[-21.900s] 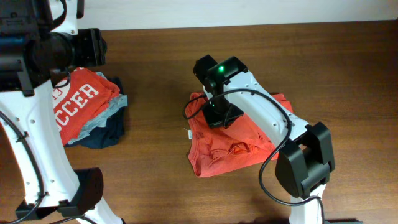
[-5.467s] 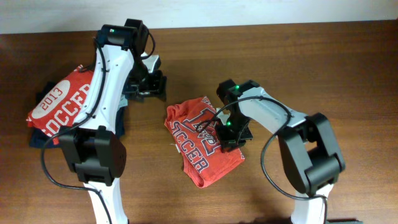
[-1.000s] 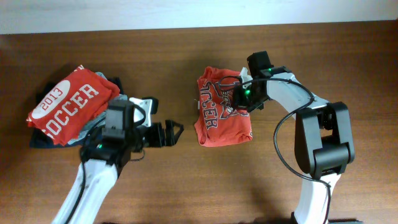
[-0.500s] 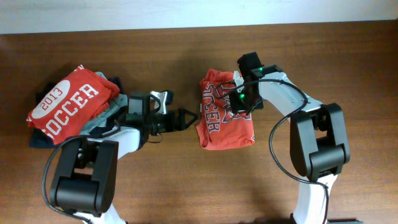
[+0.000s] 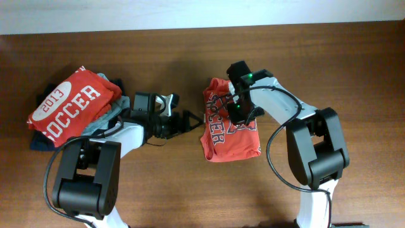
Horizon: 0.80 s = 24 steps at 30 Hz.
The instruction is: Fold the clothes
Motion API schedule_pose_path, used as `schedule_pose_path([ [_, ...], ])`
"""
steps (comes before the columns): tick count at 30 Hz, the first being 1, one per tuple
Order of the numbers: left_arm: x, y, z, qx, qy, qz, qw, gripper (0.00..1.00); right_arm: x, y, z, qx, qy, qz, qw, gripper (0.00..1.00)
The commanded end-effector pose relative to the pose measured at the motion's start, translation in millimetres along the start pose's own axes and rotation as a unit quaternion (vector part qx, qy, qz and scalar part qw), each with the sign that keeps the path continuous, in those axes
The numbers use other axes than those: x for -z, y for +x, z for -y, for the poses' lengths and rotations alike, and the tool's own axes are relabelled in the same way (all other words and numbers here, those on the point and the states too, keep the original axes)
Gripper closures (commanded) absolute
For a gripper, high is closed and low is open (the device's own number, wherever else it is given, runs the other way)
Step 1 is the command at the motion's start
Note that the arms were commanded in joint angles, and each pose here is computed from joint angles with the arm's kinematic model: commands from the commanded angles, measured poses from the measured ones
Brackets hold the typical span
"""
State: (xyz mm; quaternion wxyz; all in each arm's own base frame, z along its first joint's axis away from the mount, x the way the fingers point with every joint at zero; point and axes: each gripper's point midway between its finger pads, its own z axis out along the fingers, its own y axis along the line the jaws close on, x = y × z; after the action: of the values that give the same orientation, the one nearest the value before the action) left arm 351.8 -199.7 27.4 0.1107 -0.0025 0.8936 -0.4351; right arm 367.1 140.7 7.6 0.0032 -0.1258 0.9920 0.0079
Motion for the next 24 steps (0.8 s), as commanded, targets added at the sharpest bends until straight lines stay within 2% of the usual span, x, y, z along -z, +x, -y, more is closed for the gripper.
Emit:
schedule_pose_path([
  [1, -11.9, 19.5, -23.7, 0.052, -0.055, -0.024, 0.997, 0.07, -42.5, 48.2, -18.2, 0.03, 0.002, -0.097, 0.995, 0.96],
  [7, -33.4, 21.6, -6.6, 0.05, -0.046, -0.02, 0.998, 0.05, -42.5, 49.2, -23.3, 0.037, 0.002, -0.097, 0.995, 0.96],
  [13, -62.7, 30.0, -17.1, 0.092, -0.009, -0.039, 0.995, 0.04, -40.8, 49.4, -22.6, 0.036, 0.002, -0.097, 0.995, 0.96],
  [20, -68.5, 31.1, -17.7, 0.101, 0.004, -0.047, 0.994, 0.05, -35.9, 48.0, -23.1, 0.037, 0.001, -0.091, 0.995, 0.96],
  [22, -69.0, 32.1, -16.0, 0.101, 0.006, -0.05, 0.994, 0.08, -34.7, 47.5, -22.4, 0.036, 0.003, -0.09, 0.995, 0.96],
  [24, -68.9, 33.2, -16.6, 0.103, 0.005, -0.052, 0.993, 0.08, -31.0, 45.7, -15.2, 0.013, 0.022, -0.083, 0.996, 0.96],
])
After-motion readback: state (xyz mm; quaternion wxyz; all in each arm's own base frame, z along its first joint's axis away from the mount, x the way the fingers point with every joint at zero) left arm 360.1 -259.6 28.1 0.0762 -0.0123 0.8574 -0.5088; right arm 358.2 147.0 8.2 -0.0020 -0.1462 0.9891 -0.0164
